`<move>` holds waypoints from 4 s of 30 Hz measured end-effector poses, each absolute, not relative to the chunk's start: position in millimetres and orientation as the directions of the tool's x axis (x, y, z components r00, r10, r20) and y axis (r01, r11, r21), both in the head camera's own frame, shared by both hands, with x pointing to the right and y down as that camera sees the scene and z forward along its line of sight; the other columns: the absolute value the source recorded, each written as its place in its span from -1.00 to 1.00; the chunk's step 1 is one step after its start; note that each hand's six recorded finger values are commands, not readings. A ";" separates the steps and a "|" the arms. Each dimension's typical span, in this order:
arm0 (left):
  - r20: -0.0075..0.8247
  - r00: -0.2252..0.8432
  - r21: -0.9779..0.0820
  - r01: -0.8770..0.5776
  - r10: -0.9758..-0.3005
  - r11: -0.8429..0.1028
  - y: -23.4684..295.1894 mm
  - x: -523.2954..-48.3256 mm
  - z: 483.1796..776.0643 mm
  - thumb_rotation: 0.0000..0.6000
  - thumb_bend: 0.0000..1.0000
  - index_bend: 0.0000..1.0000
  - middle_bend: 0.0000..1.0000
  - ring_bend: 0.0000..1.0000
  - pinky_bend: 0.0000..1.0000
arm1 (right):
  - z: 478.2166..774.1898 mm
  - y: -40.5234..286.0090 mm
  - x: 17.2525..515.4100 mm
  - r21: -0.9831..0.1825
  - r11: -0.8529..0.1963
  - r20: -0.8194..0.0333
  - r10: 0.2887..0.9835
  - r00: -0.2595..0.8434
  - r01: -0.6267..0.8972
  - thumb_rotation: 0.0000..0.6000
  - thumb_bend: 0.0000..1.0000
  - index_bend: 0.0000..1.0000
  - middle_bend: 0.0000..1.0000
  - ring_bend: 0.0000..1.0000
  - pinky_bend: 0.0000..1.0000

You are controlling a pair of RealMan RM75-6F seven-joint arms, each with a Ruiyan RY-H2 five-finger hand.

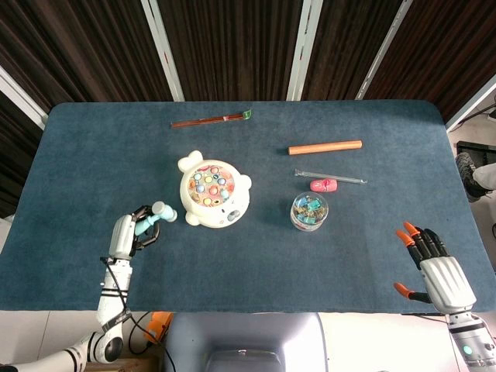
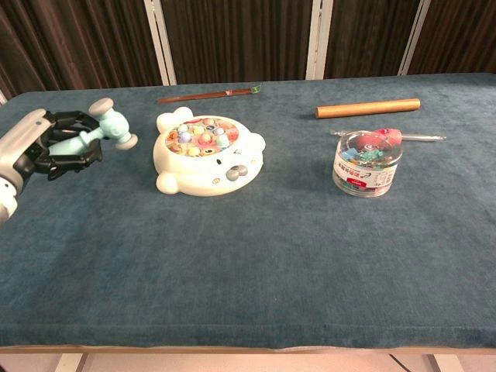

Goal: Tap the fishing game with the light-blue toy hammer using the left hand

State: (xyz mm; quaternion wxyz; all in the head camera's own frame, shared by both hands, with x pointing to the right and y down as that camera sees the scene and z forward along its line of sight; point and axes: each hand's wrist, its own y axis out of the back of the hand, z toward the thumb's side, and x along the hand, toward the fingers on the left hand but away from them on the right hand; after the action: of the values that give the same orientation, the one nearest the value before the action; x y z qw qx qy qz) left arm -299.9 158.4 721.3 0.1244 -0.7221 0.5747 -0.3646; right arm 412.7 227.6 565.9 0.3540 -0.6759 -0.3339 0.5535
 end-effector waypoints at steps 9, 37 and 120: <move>0.351 0.102 -0.670 -0.667 -0.931 -0.326 101.1 -254.3 721.2 1.00 0.73 0.43 0.86 1.00 1.00 | 565.4 225.4 415.1 -0.847 -0.528 -0.515 0.843 0.155 0.062 1.00 -0.39 -1.00 -1.00 -1.00 -1.00; 0.442 0.080 -0.735 -0.538 -0.893 -0.412 74.3 -211.6 767.8 1.00 0.74 0.46 0.88 1.00 1.00 | 561.8 221.8 422.0 -0.846 -0.529 -0.517 0.845 0.137 0.074 1.00 -0.39 -1.00 -1.00 -1.00 -1.00; 0.568 0.162 -0.648 -0.517 -0.807 -0.559 182.5 -288.4 754.1 1.00 0.72 0.50 0.89 1.00 1.00 | 561.4 230.0 412.8 -0.837 -0.542 -0.523 0.832 0.183 0.071 1.00 -0.39 -1.00 -1.00 -1.00 -1.00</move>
State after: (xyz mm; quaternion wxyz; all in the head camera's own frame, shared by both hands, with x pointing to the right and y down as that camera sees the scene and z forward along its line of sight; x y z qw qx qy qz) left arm -288.4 182.5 754.1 0.1539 -0.7465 0.4435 -0.4716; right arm 412.8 230.0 561.4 0.3474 -0.6863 -0.3289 0.5479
